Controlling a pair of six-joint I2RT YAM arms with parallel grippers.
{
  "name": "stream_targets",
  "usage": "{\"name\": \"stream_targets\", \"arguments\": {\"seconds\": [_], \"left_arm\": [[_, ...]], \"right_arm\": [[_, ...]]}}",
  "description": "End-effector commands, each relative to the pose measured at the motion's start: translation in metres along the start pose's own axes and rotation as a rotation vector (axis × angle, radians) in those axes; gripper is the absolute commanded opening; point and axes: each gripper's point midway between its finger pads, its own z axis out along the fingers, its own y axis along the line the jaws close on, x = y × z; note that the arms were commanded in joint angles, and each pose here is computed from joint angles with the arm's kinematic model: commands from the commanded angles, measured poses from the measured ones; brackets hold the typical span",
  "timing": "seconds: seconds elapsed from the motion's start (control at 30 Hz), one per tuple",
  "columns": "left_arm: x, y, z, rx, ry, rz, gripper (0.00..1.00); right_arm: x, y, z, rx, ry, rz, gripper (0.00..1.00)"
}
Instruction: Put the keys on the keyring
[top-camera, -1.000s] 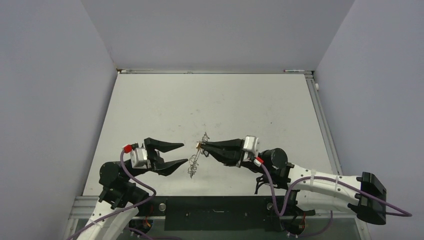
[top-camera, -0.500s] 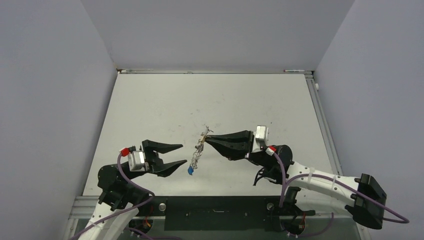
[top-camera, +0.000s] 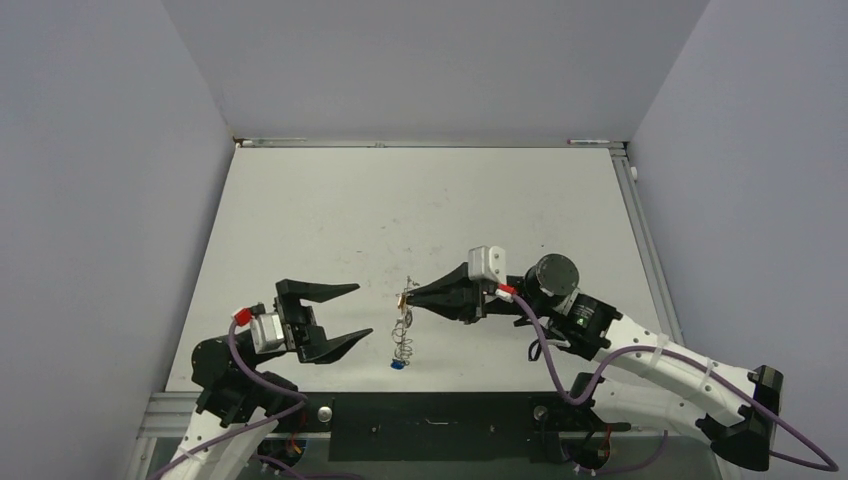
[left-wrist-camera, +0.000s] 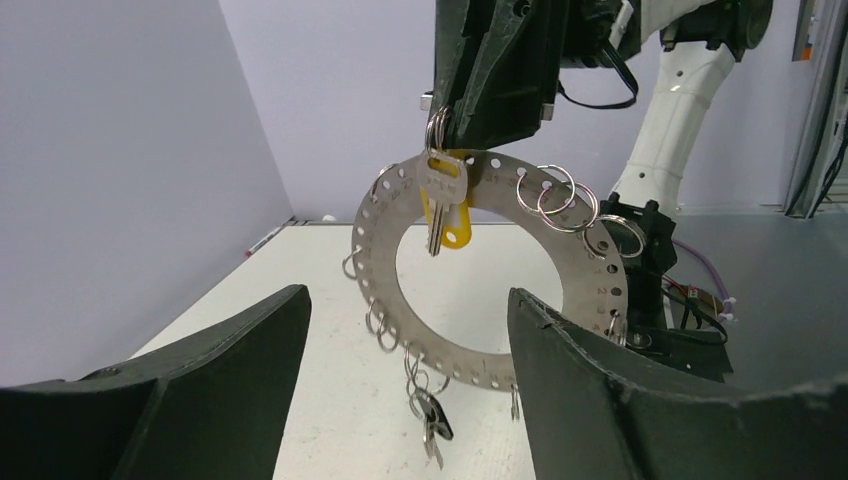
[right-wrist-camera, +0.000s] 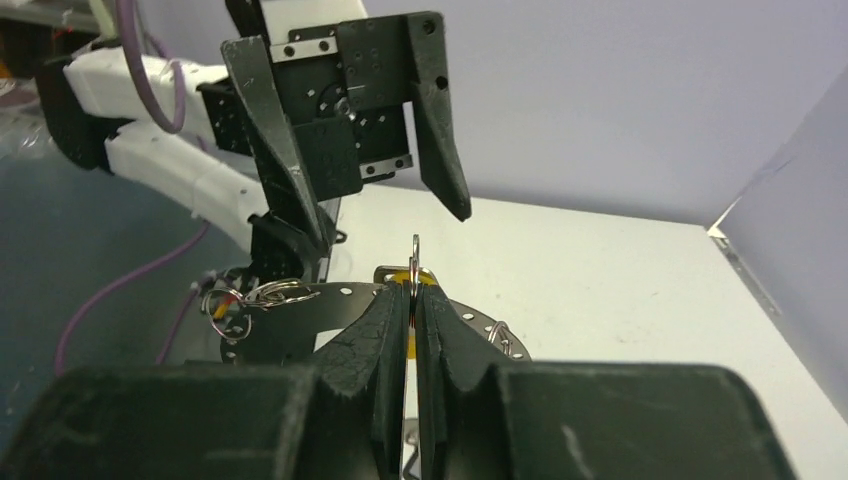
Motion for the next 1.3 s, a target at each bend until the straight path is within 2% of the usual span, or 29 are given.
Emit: {"name": "stream_targets", "arguments": {"seconds": [0.0, 0.1, 0.37, 0.6, 0.77, 1.03, 1.27], "left_arm": [[-0.009, -0.012, 0.0, 0.07, -0.049, 0.031, 0.7], [-0.008, -0.016, 0.0, 0.092, -0.057, 0.024, 0.69], [0.001, -0.017, 0.003, 0.118, -0.023, -0.029, 0.53], [0.009, -0.02, 0.007, 0.16, 0.001, -0.098, 0.46], [0.013, -0.024, 0.009, 0.183, 0.009, -0.133, 0.34], [0.022, -0.031, 0.013, 0.219, 0.036, -0.187, 0.32], [0.029, -0.034, 0.015, 0.232, 0.067, -0.212, 0.26]], "right_arm": [[0.009, 0.017, 0.003, -0.152, 0.108, -0.028, 0.05], [0.014, 0.018, 0.004, -0.172, 0.138, -0.028, 0.05], [0.021, 0.013, 0.006, -0.179, 0.204, -0.034, 0.05], [0.026, 0.013, 0.008, -0.187, 0.226, -0.017, 0.05], [0.032, 0.014, 0.012, -0.207, 0.249, 0.003, 0.05], [0.038, 0.017, 0.015, -0.229, 0.27, 0.022, 0.05], [0.037, 0.025, 0.017, -0.259, 0.269, 0.029, 0.05]]}}
